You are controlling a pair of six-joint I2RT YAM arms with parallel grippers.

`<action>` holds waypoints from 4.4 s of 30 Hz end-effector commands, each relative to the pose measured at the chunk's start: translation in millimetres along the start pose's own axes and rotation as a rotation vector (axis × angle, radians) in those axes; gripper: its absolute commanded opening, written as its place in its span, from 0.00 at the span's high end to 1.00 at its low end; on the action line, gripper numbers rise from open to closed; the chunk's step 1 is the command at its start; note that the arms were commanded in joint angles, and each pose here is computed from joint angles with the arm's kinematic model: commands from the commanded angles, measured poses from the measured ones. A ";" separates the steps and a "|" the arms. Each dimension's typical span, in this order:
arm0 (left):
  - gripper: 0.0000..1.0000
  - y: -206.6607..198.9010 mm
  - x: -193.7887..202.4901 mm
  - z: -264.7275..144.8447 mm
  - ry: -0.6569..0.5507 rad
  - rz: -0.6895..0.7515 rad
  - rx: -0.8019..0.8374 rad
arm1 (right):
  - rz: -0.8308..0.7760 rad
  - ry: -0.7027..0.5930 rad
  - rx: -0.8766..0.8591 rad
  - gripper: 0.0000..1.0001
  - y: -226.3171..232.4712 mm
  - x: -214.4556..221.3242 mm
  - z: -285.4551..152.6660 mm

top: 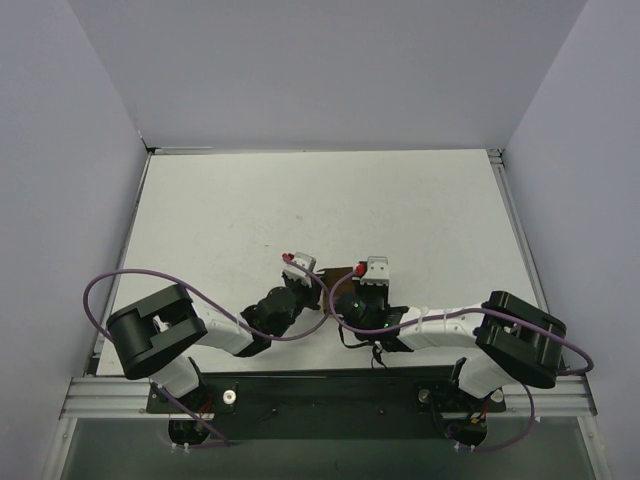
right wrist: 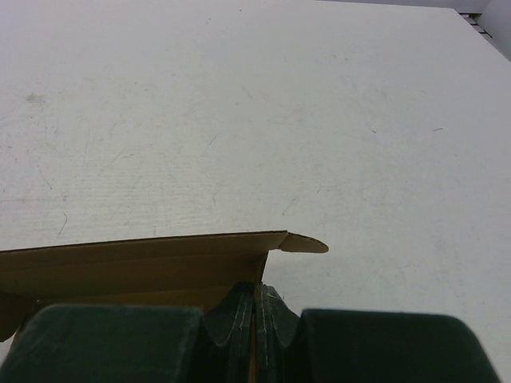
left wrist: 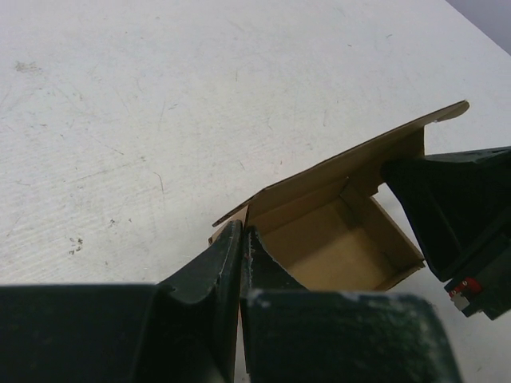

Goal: Fold the paper box

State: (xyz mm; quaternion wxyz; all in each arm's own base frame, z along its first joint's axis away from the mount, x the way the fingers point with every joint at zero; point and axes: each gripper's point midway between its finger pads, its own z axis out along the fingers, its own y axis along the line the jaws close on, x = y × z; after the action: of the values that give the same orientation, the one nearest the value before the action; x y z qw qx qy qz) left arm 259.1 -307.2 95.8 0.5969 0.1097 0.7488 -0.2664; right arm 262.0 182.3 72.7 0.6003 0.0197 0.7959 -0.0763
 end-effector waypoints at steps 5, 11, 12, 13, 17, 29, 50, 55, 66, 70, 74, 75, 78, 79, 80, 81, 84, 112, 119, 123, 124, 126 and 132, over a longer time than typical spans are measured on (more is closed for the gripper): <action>1.00 -89.1 -16.6 -5.8 0.027 -0.027 0.357 | 0.086 0.086 -0.166 1.00 31.4 14.7 -18.9; 1.00 -88.0 -34.1 0.2 0.045 -0.024 0.308 | 0.101 0.074 -0.156 1.00 27.4 11.1 -20.4; 1.00 -87.1 -36.3 2.9 0.059 -0.020 0.293 | 0.103 0.071 -0.156 1.00 27.2 9.9 -20.9; 1.00 -87.2 -39.2 4.3 0.062 -0.029 0.286 | 0.107 0.070 -0.157 1.00 27.3 9.2 -21.4; 1.00 -80.5 -51.1 9.2 0.070 -0.057 0.258 | 0.117 0.065 -0.155 1.00 26.0 6.6 -23.1; 1.00 -84.9 -42.7 17.7 0.108 -0.165 0.283 | 0.114 0.068 -0.162 1.00 30.9 6.0 -25.1; 1.00 -113.1 -33.5 18.4 0.114 -0.316 0.365 | 0.105 0.079 -0.150 1.00 31.1 12.3 -24.0; 1.00 -117.8 -40.2 15.1 0.103 -0.336 0.379 | 0.105 0.080 -0.149 1.00 31.3 12.4 -23.9; 1.00 -136.8 -66.3 8.8 0.076 -0.347 0.447 | 0.112 0.080 -0.145 1.00 29.7 13.2 -23.9; 1.00 -139.2 -71.5 5.6 0.067 -0.353 0.452 | 0.110 0.081 -0.144 1.00 29.6 13.8 -23.9; 1.00 -139.8 -66.8 5.9 0.077 -0.360 0.451 | 0.112 0.082 -0.144 1.00 28.7 14.3 -24.0; 1.00 -141.7 -65.0 5.0 0.082 -0.365 0.456 | 0.114 0.082 -0.144 1.00 29.0 14.5 -24.0; 1.00 -149.1 -52.4 1.8 0.107 -0.383 0.476 | 0.114 0.083 -0.145 1.00 30.1 14.6 -23.8; 1.00 -150.1 -46.6 2.0 0.118 -0.381 0.477 | 0.111 0.084 -0.143 1.00 29.7 15.9 -23.6; 1.00 -151.8 -44.0 1.0 0.124 -0.377 0.479 | 0.104 0.087 -0.143 1.00 28.9 18.0 -23.8; 1.00 -152.1 -40.0 -0.4 0.132 -0.371 0.477 | 0.105 0.087 -0.144 1.00 28.9 18.2 -24.2; 1.00 -148.7 -28.2 -6.2 0.155 -0.366 0.468 | 0.106 0.085 -0.149 1.00 27.8 19.9 -25.8; 1.00 -13.7 -52.4 -24.2 0.245 0.238 0.320 | 0.160 0.088 -0.339 0.42 -13.0 -66.0 -62.5; 1.00 -7.9 -52.8 -22.6 0.281 0.257 0.340 | 0.028 0.143 -0.528 0.37 -11.5 -65.4 -50.5; 1.00 -5.2 -51.0 -22.1 0.303 0.261 0.345 | 0.020 0.216 -0.643 0.41 -8.3 -54.9 -38.1; 1.00 -5.2 -51.7 -22.5 0.305 0.261 0.348 | 0.025 0.218 -0.703 0.42 -0.6 -56.6 -42.6; 1.00 -4.4 -51.5 -22.4 0.311 0.262 0.346 | 0.013 0.221 -0.735 0.43 3.9 -56.3 -44.1; 1.00 -0.9 -50.0 -21.9 0.323 0.260 0.336 | -0.004 0.217 -0.783 0.45 11.0 -57.0 -46.4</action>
State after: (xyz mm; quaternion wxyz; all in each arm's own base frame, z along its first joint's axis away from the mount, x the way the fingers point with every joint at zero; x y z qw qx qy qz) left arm 246.3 -282.6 127.4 0.4567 0.3371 0.7747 -0.2788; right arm 234.6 184.3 120.7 0.4622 -0.1638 0.8495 0.1948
